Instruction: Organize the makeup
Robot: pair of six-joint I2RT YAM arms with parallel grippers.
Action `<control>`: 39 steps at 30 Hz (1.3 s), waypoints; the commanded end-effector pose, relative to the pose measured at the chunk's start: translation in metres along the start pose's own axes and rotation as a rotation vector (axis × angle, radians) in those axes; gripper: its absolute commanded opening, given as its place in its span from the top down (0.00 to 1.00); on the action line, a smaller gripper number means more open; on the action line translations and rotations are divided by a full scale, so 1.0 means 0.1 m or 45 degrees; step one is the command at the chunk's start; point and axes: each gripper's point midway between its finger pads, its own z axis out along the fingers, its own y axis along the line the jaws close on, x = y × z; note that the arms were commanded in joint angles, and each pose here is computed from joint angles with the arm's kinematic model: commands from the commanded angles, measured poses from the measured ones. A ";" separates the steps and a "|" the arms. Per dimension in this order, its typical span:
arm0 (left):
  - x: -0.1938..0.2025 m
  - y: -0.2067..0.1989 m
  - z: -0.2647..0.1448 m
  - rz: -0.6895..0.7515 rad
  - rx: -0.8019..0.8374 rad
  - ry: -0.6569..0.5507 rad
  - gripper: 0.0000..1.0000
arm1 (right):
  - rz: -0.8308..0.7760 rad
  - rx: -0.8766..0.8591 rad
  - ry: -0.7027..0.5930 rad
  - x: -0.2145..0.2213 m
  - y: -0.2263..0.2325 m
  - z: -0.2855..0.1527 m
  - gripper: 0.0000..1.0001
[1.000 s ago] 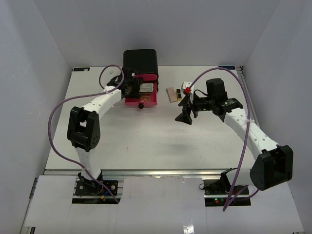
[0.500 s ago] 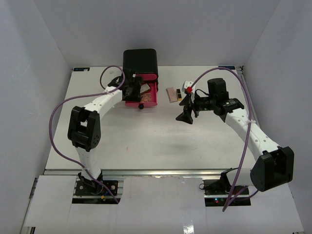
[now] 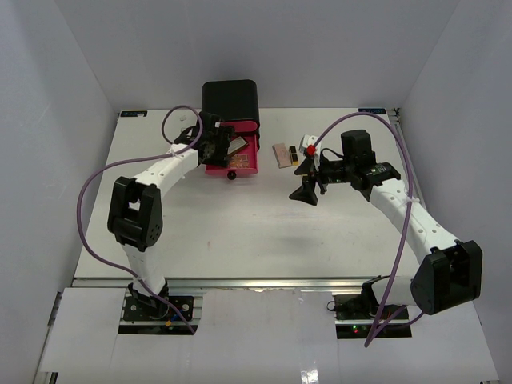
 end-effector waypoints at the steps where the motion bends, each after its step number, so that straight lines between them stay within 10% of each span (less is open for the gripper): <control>1: -0.07 -0.33 -0.57 0.183 0.201 -0.010 0.16 | -0.124 -0.077 -0.057 -0.08 0.12 -0.04 0.11; 19: -0.18 -0.02 -2.54 1.600 1.094 -0.229 0.02 | -0.817 -0.355 0.028 -0.26 -0.06 0.74 0.35; 27: -0.49 0.37 -2.54 1.793 0.940 -0.443 0.02 | -0.762 -0.247 0.172 -0.46 -0.64 1.65 0.74; 39: -0.83 0.73 -2.61 1.782 0.813 -0.689 0.02 | -0.719 -0.138 0.237 -0.30 -1.07 2.34 0.80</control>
